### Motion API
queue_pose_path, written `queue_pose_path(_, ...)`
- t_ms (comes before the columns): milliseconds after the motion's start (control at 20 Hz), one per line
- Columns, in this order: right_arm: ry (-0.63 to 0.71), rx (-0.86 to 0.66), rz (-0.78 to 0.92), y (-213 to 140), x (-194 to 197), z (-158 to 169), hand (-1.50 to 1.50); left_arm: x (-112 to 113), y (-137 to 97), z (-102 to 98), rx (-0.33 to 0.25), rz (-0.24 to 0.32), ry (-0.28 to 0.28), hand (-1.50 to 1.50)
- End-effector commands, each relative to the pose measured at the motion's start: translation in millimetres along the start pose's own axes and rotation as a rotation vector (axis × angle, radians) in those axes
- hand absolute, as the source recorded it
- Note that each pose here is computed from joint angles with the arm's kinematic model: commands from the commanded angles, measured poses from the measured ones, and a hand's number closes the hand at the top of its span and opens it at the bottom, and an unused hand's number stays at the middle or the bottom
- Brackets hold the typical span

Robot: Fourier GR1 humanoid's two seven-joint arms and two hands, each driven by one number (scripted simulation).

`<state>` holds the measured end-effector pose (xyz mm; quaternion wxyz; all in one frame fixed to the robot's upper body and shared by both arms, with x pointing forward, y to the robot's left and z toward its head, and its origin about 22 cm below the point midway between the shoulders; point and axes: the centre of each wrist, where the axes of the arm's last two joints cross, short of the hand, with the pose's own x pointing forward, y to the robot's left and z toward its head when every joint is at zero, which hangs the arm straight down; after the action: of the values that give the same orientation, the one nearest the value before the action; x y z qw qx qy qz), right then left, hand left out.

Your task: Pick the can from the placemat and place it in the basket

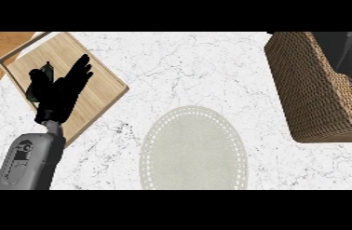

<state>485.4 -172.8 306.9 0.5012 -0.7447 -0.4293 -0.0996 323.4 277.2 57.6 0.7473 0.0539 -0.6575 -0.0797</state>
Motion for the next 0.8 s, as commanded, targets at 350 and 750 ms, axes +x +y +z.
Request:
queue_pose_path(350,0.253,-0.030,0.049,15,-20,-13,1.50,-10,12,4,0.049,0.009,0.024,0.00)
queue_pose_path(750,0.280,-0.035,0.051,50,-60,-12,1.50,-19,23,13,0.054,0.014,0.034,0.00)
